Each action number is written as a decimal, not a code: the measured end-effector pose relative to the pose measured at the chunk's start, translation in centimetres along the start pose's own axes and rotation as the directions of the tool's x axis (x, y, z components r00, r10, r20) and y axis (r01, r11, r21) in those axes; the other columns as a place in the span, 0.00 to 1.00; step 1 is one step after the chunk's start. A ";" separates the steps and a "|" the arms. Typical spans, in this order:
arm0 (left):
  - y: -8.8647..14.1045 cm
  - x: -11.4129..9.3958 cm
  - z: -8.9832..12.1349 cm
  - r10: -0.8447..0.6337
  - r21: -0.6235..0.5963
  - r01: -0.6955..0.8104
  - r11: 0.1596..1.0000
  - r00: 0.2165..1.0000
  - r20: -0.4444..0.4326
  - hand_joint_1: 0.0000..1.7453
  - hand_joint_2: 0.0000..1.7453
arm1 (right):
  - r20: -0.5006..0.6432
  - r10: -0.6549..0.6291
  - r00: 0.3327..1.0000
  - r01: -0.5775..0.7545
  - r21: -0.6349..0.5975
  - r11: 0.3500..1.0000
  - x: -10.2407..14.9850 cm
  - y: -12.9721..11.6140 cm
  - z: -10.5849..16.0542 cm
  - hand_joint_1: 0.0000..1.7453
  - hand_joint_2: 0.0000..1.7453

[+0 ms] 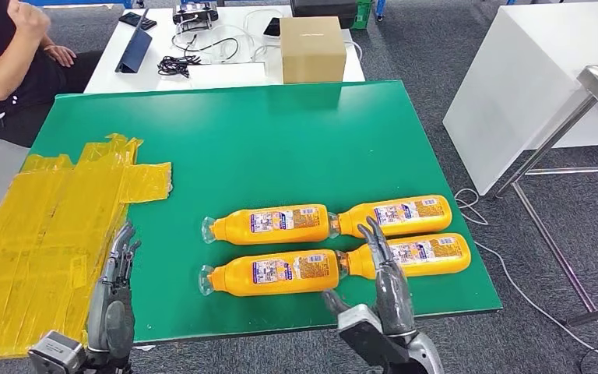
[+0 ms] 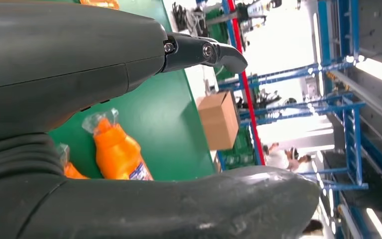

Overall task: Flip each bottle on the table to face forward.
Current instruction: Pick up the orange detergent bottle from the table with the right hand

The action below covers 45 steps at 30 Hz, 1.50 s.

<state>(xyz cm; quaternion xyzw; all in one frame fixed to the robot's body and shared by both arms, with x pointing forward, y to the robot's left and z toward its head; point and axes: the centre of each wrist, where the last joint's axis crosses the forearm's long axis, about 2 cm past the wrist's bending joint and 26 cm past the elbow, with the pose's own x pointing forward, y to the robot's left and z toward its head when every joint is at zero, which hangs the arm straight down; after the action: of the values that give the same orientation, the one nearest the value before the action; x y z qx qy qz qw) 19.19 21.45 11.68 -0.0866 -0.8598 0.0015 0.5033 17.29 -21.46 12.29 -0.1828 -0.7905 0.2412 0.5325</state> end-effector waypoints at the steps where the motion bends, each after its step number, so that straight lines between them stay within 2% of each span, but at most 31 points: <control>1: 0.0 -0.1 -0.1 0.005 -0.008 -0.005 1.000 1.000 -0.002 0.00 0.00 | -0.007 0.040 0.999 -0.040 0.023 0.999 -0.3 0.3 -0.4 0.00 1.00; 4: 0.0 -0.2 -0.3 0.009 -0.019 -0.010 1.000 1.000 -0.004 0.00 0.00 | -0.007 0.090 0.996 -0.089 0.057 0.994 -0.7 0.8 -1.0 0.00 1.00; 18: 0.0 -0.2 -0.4 0.010 -0.020 -0.010 1.000 1.000 -0.005 0.00 0.00 | -0.007 0.096 0.995 -0.096 0.065 0.993 -0.8 1.0 -1.2 0.00 1.00; 23: -0.1 -0.4 -0.5 0.012 -0.030 -0.012 0.999 1.000 -0.012 0.00 0.00 | -0.012 0.139 0.990 -0.137 0.117 0.984 -1.5 1.7 -1.8 0.00 1.00; 26: -0.3 -0.6 -1.3 -0.002 -0.059 0.000 0.998 1.000 -0.031 0.00 0.00 | 0.000 0.269 0.963 -0.259 0.262 0.929 -2.1 3.4 -4.0 0.00 1.00; 29: -0.4 -1.0 -1.7 -0.011 -0.066 0.008 0.998 0.998 -0.055 0.00 0.00 | 0.008 0.342 0.940 -0.319 0.381 0.868 -2.8 5.1 -5.6 0.00 1.00; 34: -0.4 -1.2 -1.8 -0.012 -0.068 0.008 0.998 0.998 -0.066 0.00 0.00 | 0.008 0.363 0.932 -0.329 0.441 0.835 -3.4 5.7 -6.1 0.00 1.00; 40: -0.3 -1.4 -1.9 -0.008 -0.065 0.002 0.998 0.997 -0.082 0.00 0.00 | -0.011 0.398 0.917 -0.319 0.577 0.752 -4.0 6.5 -6.7 0.00 1.00; 45: -0.3 -1.5 -2.3 0.000 -0.064 -0.006 0.998 0.996 -0.090 0.00 0.00 | 0.008 0.418 0.909 -0.327 0.637 0.699 -4.0 6.7 -8.0 0.00 1.00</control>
<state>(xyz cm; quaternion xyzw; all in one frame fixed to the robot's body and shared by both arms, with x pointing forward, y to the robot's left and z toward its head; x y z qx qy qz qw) 21.91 20.71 11.55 -0.1039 -0.8357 -0.0291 0.5385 26.42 -16.69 7.91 -0.1682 -0.5731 0.5788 0.5552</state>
